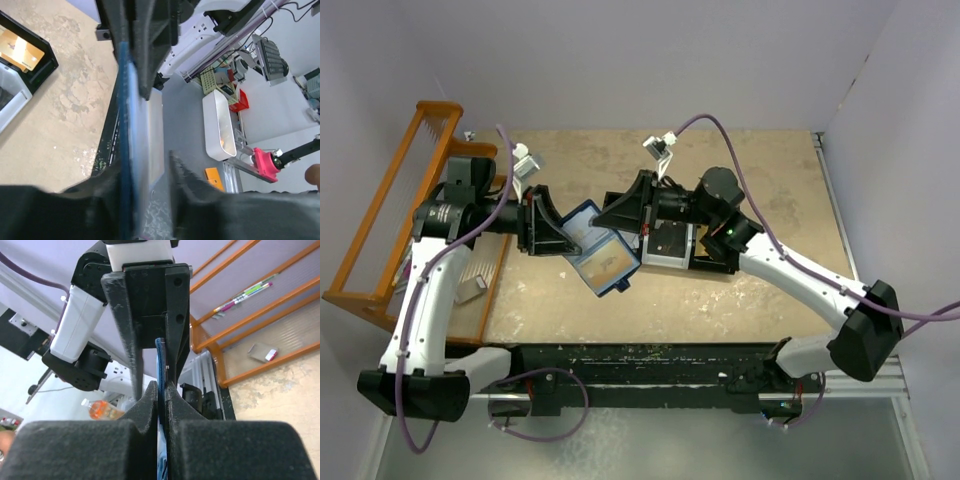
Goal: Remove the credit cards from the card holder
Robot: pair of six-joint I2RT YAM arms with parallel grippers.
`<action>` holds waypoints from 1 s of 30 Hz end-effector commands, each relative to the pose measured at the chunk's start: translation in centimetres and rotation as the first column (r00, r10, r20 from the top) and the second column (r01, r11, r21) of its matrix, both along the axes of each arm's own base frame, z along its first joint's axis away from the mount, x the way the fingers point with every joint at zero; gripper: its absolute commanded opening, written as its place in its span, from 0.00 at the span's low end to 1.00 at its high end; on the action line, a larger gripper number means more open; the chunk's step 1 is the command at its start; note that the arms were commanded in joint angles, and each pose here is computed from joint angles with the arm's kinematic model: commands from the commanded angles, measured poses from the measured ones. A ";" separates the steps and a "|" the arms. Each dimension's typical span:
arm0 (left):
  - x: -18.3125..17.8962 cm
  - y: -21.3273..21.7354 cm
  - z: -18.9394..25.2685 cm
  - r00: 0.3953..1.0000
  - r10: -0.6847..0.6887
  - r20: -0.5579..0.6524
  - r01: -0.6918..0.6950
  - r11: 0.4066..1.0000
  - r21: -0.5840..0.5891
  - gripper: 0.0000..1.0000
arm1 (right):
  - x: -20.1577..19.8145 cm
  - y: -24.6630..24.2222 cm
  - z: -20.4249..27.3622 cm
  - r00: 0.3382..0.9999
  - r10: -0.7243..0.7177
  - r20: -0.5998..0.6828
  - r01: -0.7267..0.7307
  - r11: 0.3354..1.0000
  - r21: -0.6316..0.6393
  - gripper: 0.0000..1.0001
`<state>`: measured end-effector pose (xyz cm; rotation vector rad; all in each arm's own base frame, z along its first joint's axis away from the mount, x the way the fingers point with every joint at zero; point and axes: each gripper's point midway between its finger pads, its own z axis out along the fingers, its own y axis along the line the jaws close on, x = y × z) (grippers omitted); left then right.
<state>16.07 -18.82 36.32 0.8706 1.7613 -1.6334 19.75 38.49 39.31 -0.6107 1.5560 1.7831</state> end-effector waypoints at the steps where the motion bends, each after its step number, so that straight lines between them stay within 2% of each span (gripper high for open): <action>1: -0.9 0.0 1.7 0.998 -0.018 0.059 0.020 0.999 -0.040 0.51 | -2.4 -0.3 4.4 0.989 0.112 0.099 -0.118 0.991 0.065 0.00; 2: -1.1 0.0 1.7 0.997 -0.022 0.071 0.025 0.999 -0.040 0.57 | -2.7 -0.2 4.0 0.984 0.143 0.108 -0.147 0.989 0.028 0.00; 4: -1.3 0.1 1.6 0.995 -0.026 0.093 0.029 0.999 -0.035 0.62 | -3.0 0.0 3.1 0.974 0.193 0.122 -0.187 0.981 -0.054 0.00; 9: -1.3 0.1 0.5 0.997 -0.046 0.065 0.048 0.998 -0.033 0.60 | -3.4 -0.2 3.0 0.952 0.252 0.175 -0.224 0.961 -0.162 0.00; 14: -1.2 -0.1 0.4 0.998 -0.067 0.009 0.068 0.995 -0.077 0.58 | -3.4 0.2 1.4 0.937 0.310 0.164 -0.261 0.929 -0.263 0.00; 22: -1.4 -0.1 1.0 0.997 -0.073 0.030 0.076 0.992 -0.097 0.62 | -3.5 0.9 0.2 0.922 0.358 0.151 -0.294 0.897 -0.329 0.00; 25: -1.3 0.0 0.5 0.997 -0.066 0.033 0.068 0.995 -0.069 0.52 | -3.4 1.0 0.1 0.920 0.362 0.148 -0.298 0.893 -0.337 0.00; 28: -0.8 0.0 -0.3 0.998 -0.056 0.009 0.056 0.998 -0.040 0.29 | -3.3 1.1 0.1 0.919 0.365 0.148 -0.299 0.891 -0.342 0.00; 30: -0.5 0.0 -0.7 0.999 -0.047 0.006 0.047 0.999 -0.018 0.17 | -3.1 1.3 0.2 0.923 0.359 0.141 -0.296 0.893 -0.337 0.00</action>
